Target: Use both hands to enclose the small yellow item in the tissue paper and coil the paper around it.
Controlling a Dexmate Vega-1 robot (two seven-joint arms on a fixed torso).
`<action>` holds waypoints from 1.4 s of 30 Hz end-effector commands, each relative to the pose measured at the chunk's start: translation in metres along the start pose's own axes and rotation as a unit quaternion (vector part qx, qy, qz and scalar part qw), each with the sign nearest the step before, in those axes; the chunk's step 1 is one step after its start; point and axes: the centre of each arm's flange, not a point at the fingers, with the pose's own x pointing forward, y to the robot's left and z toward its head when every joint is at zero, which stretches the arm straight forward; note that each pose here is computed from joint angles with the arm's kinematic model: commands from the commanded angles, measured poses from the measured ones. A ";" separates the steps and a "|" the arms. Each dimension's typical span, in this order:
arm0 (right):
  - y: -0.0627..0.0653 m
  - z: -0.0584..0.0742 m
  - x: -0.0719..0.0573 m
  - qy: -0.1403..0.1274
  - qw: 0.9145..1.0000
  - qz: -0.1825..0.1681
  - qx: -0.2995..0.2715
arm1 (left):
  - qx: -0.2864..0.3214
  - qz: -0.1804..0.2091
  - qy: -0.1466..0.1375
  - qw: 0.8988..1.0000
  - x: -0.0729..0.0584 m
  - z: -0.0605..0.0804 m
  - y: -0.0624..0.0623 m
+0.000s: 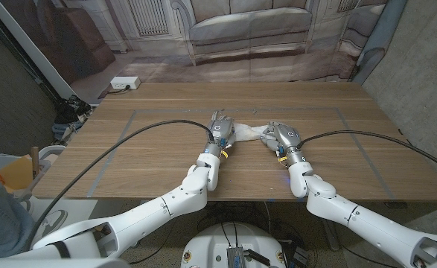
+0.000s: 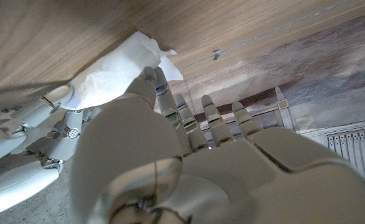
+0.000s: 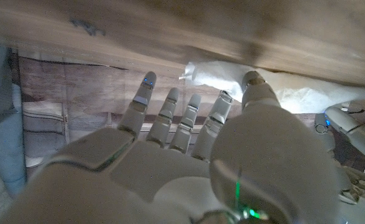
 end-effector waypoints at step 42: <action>-0.055 0.008 0.044 0.019 0.991 0.110 0.077 | -0.190 -0.102 0.010 0.976 0.051 -0.028 0.051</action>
